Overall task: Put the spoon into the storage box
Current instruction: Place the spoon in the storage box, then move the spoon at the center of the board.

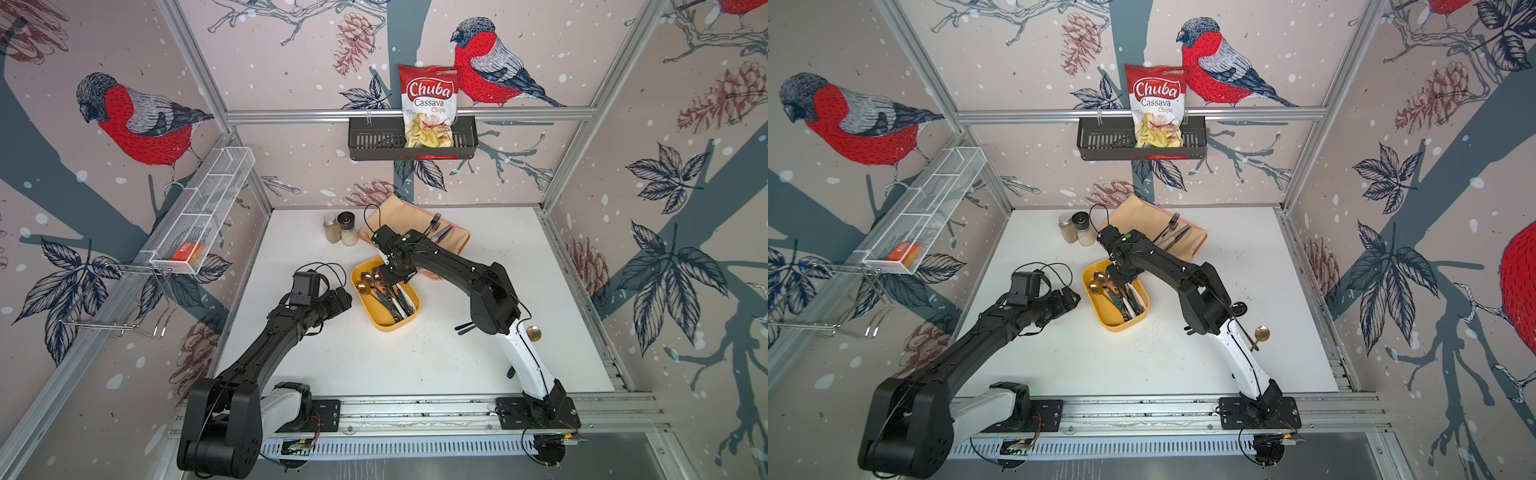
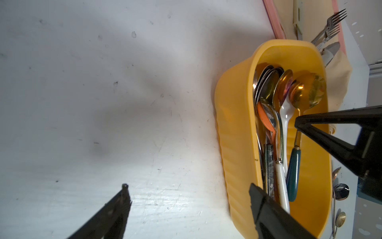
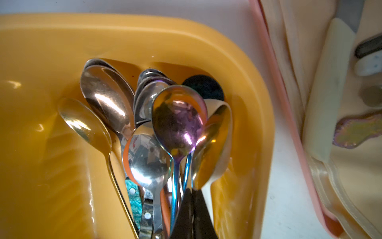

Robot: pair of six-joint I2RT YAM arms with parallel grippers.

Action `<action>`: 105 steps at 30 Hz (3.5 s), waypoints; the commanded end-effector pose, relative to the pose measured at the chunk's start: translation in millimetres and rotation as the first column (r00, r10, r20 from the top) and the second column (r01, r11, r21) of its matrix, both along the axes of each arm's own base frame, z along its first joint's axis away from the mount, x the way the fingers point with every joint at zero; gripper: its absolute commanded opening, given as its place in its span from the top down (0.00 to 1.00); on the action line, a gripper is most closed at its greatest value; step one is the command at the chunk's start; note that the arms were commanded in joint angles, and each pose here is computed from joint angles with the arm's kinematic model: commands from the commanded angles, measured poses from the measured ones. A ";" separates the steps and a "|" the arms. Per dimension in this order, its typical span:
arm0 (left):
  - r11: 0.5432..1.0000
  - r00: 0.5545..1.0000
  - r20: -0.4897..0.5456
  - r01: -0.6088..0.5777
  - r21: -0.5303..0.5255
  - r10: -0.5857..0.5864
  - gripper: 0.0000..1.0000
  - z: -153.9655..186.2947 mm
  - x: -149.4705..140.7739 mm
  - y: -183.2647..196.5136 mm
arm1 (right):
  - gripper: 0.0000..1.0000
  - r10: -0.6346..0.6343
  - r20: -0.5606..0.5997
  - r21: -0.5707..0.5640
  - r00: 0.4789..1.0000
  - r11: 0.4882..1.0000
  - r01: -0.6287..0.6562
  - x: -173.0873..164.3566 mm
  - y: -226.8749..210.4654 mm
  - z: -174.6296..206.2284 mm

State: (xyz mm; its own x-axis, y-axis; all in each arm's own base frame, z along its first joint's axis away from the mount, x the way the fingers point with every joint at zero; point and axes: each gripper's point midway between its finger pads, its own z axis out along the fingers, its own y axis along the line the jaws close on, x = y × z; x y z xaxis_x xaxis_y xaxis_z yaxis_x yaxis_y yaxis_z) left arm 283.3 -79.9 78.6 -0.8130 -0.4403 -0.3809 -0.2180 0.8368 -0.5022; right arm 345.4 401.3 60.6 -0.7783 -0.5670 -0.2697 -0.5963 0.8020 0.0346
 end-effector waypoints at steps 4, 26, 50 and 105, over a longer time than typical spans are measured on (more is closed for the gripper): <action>0.999 0.999 0.043 0.031 0.035 -0.032 0.09 13.1 6.5 0.6 | 0.78 0.004 0.009 -0.004 1.000 1.000 -0.004 1.2 1.2 2.0; 0.940 0.952 0.133 0.238 0.246 -0.276 0.09 60.6 34.9 -58.8 | 0.67 -0.284 0.139 0.030 0.949 0.959 0.283 17.1 -131.0 89.9; 0.914 0.936 0.103 0.299 0.273 -0.337 0.09 60.4 38.0 -79.9 | 0.62 -0.575 -0.033 -0.131 0.817 0.813 0.567 -35.7 -310.3 -14.5; 0.918 0.947 0.073 0.281 0.278 -0.312 0.09 52.5 38.2 -77.0 | 0.83 -0.574 -0.143 -0.091 0.806 0.819 0.567 -24.5 -297.6 -49.9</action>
State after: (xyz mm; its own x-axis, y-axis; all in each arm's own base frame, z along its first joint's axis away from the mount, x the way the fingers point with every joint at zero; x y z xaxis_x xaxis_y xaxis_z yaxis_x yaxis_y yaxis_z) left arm 322.0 -157.5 131.5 -0.8335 -0.0555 -0.5497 0.1122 0.9572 -0.2667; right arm 323.6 97.6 15.9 -0.9926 -0.0257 -0.1184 -0.0288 0.9993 0.0242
